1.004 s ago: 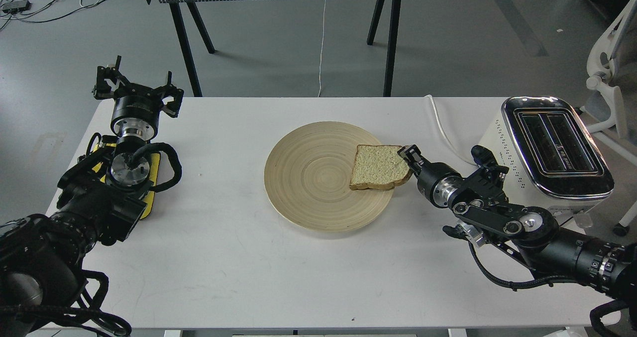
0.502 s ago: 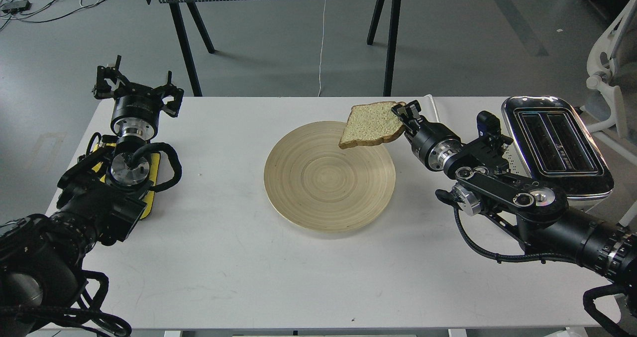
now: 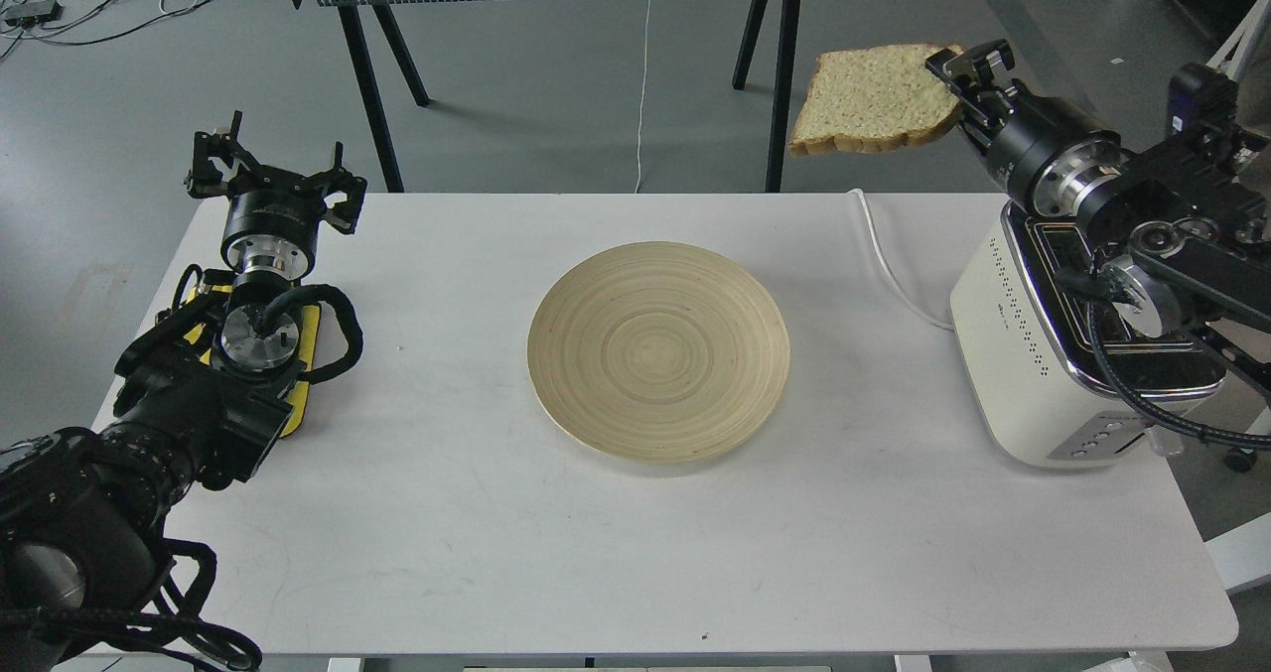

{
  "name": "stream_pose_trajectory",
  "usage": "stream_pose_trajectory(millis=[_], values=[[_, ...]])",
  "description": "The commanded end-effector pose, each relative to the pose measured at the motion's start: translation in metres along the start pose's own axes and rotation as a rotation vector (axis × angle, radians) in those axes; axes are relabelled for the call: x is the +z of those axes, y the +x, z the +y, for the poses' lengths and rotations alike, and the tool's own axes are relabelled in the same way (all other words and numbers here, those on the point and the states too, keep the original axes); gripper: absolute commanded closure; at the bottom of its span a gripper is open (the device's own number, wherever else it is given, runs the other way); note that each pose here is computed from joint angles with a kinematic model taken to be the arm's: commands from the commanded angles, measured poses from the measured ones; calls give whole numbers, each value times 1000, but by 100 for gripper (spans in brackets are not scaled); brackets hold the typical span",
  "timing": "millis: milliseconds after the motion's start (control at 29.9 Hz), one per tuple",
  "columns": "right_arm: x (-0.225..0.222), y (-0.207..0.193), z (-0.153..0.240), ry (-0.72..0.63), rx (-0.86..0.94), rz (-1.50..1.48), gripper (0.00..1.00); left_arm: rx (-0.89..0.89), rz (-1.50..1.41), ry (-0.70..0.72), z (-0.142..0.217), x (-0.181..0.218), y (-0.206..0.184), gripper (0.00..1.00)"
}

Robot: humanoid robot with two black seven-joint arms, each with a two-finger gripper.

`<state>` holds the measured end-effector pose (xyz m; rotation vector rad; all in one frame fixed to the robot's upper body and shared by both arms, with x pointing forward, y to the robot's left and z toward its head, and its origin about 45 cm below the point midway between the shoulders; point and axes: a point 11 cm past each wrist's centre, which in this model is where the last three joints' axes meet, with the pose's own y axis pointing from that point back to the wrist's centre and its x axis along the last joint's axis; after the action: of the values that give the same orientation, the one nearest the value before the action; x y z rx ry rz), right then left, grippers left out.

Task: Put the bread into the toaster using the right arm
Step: 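Carry the bread slice with the right gripper above the toaster slot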

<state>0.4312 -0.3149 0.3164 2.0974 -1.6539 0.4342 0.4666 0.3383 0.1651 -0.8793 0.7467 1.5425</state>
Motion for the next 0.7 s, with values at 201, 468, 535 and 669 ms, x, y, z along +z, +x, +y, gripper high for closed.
stream_pose_trajectory(millis=[201,468,535,669], values=[[25,75,58,-101,49,273,96,0,0,0,0,0,0,0],[34,99,108,-176,23,467,96,0,0,0,0,0,0,0],[36,107,117,-197,30,484,96,0,0,0,0,0,0,0],[38,123,134,-239,34,518,96,0,0,0,0,0,0,0]])
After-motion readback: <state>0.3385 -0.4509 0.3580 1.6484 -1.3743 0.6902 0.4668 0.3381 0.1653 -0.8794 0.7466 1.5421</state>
